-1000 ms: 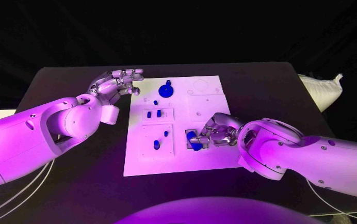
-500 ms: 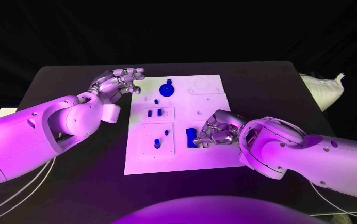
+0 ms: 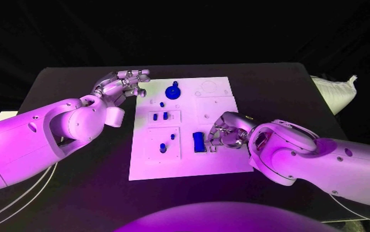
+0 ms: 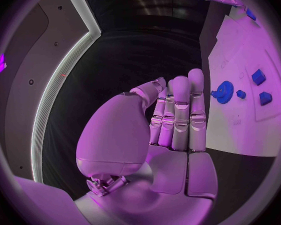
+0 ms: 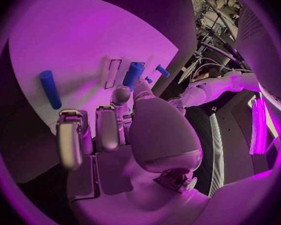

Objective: Assemble the parts on the task board

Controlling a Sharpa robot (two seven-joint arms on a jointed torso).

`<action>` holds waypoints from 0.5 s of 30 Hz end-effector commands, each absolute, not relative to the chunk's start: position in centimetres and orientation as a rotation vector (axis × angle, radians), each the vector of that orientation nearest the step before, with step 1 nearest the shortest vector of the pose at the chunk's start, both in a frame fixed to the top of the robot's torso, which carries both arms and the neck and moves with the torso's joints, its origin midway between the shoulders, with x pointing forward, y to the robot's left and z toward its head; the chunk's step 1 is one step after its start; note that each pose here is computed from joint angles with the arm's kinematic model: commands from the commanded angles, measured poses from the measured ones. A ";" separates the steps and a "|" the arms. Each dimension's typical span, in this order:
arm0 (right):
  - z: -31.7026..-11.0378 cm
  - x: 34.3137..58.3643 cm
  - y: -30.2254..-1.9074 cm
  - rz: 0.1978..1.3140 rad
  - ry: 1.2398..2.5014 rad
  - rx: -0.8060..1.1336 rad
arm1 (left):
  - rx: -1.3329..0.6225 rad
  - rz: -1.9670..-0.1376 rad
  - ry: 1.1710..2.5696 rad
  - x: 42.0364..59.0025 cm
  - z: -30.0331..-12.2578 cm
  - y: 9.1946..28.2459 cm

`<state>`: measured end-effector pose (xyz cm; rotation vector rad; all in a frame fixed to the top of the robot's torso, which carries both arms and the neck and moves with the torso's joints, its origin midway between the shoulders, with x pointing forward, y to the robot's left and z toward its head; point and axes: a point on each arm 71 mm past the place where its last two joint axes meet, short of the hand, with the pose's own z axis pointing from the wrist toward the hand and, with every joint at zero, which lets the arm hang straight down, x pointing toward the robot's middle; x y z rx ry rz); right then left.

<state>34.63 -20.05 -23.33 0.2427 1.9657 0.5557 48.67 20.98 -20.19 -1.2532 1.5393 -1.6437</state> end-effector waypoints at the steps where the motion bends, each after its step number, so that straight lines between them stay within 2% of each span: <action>1: -22.6 34.6 -21.0 0.554 1.927 0.263 | -1.240 -1.666 1.548 48.6 -20.1 20.7; 8: -21.1 35.1 -24.5 0.449 1.896 0.247 | -1.240 -1.665 1.548 48.6 -20.2 20.7; 15: -21.1 35.3 -26.8 0.322 1.904 0.165 | -1.240 -1.666 1.549 48.7 -20.2 20.7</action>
